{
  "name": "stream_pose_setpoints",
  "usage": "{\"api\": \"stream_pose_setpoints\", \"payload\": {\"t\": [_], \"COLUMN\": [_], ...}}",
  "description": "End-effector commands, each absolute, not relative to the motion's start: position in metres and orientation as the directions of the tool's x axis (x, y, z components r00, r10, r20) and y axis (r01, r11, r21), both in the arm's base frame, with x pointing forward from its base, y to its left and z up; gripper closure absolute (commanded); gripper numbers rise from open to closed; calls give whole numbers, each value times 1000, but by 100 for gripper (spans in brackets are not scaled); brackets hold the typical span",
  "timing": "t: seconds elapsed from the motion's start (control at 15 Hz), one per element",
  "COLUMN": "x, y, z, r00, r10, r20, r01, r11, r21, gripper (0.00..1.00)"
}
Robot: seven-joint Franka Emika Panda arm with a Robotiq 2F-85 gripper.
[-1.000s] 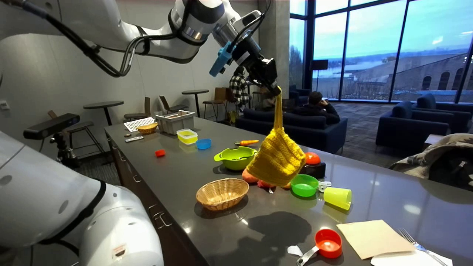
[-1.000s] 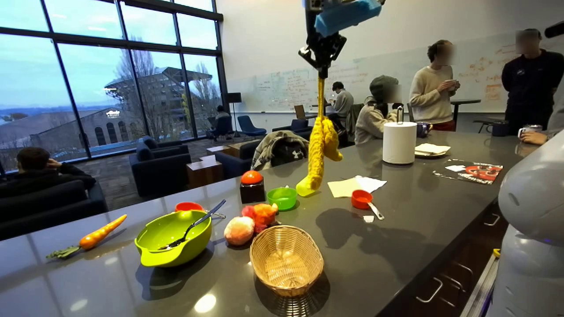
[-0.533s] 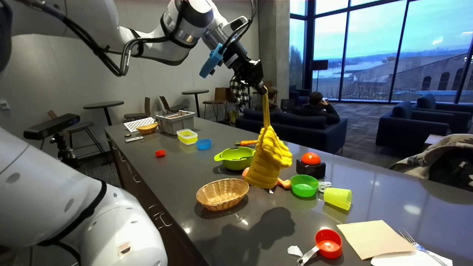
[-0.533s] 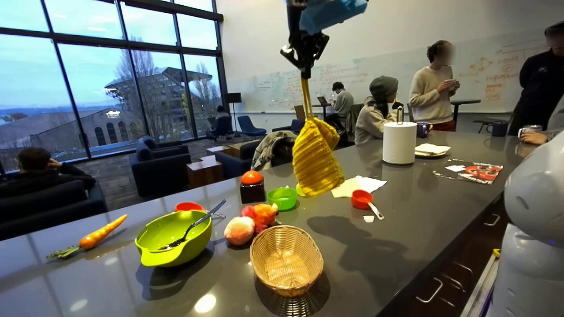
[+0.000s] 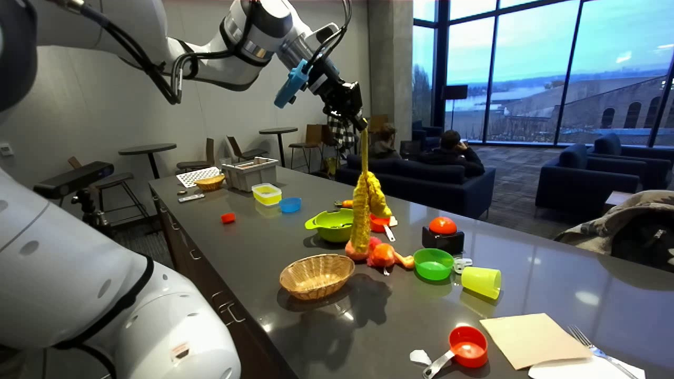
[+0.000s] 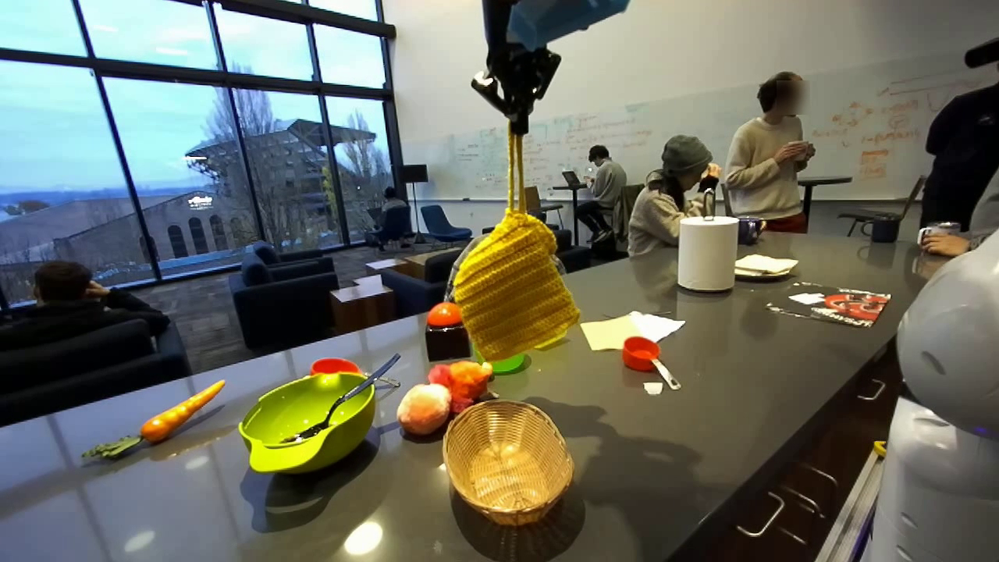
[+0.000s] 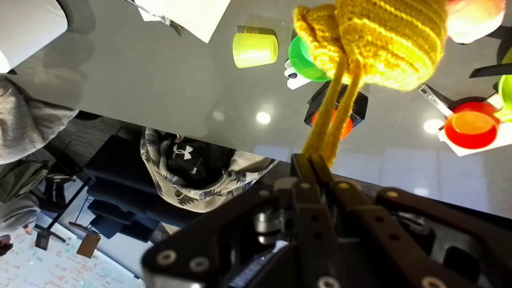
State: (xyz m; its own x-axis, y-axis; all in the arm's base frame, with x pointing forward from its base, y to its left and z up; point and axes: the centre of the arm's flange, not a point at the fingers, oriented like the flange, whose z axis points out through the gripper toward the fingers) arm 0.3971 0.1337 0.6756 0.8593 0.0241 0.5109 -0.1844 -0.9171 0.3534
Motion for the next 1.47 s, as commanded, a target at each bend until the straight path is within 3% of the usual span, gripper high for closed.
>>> {"api": "stream_pose_setpoints", "payload": {"t": [0.0, 0.73, 1.07, 1.4], "x": [394, 431, 405, 386], "y": [147, 151, 119, 125], "z": [688, 607, 551, 553], "r00": [860, 917, 963, 966], "r10": [51, 55, -10, -12], "r20": [508, 394, 268, 256], "r01": [-179, -82, -79, -86], "r11": [-901, -943, -966, -956], "r21": [394, 322, 247, 279], "gripper": [99, 99, 99, 99]}}
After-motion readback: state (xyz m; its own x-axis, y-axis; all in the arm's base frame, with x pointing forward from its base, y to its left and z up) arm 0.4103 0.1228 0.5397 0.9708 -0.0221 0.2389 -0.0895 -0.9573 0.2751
